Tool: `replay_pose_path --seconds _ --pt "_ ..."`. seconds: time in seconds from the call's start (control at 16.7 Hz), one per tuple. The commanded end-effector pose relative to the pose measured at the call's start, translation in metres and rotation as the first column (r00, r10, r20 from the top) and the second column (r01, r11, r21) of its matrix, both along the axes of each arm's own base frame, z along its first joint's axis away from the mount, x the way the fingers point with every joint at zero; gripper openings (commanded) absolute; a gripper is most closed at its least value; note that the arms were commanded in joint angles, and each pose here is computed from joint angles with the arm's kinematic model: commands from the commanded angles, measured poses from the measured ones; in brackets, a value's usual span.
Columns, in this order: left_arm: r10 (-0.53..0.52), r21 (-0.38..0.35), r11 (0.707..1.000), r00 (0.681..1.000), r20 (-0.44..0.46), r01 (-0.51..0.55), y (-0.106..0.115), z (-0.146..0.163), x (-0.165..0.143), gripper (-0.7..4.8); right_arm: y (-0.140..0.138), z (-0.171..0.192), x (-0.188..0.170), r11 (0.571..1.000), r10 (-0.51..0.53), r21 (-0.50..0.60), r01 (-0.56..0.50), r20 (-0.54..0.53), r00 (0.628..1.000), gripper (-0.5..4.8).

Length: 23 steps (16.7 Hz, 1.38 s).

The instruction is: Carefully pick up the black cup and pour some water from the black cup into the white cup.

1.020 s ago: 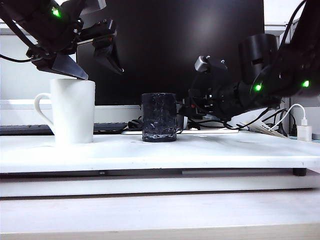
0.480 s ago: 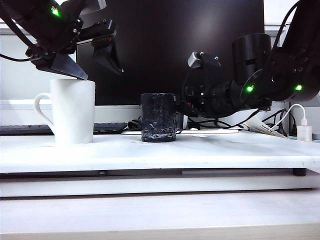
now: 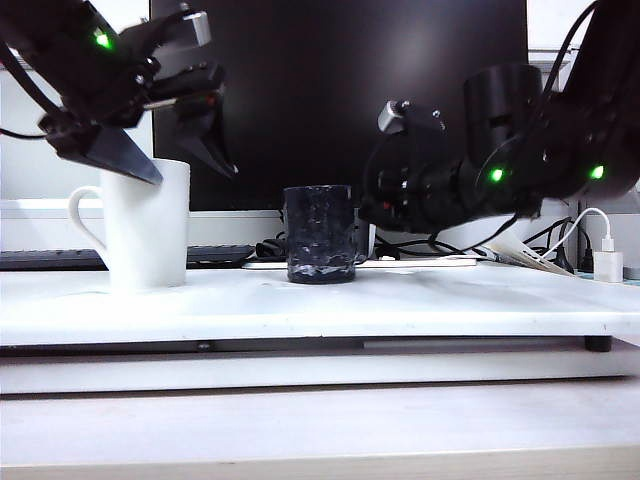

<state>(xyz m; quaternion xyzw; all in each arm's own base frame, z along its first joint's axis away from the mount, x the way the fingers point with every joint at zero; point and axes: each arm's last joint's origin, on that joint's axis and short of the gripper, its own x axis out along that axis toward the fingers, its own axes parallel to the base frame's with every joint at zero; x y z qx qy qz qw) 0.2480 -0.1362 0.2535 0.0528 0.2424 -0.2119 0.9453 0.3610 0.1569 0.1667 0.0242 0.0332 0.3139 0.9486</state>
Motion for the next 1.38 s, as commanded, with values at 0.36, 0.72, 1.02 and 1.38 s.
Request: replay_pose_path --seconds 0.36,0.72,1.02,1.38 --pt "0.132 -0.089 0.99 0.948 0.29 -0.11 0.05 0.09 -0.034 4.79 -0.013 0.198 -0.054 1.0 0.01 0.021 -0.011 0.064 0.998 -0.06" --pt "0.055 -0.1 0.994 0.985 0.162 -0.039 0.046 0.069 -0.015 4.79 0.045 0.226 -0.015 0.997 0.076 0.001 -0.076 0.053 0.996 -0.05" --pt "0.17 0.065 0.983 0.984 0.045 -0.173 0.064 0.05 -0.012 4.79 0.088 0.178 0.004 0.968 0.061 -0.246 -0.047 0.052 0.997 -0.06" --pt "0.162 -0.005 0.987 0.984 -0.074 -0.163 0.081 0.042 -0.008 4.79 0.103 0.174 0.002 0.933 0.049 -0.359 0.02 0.183 0.982 -0.06"
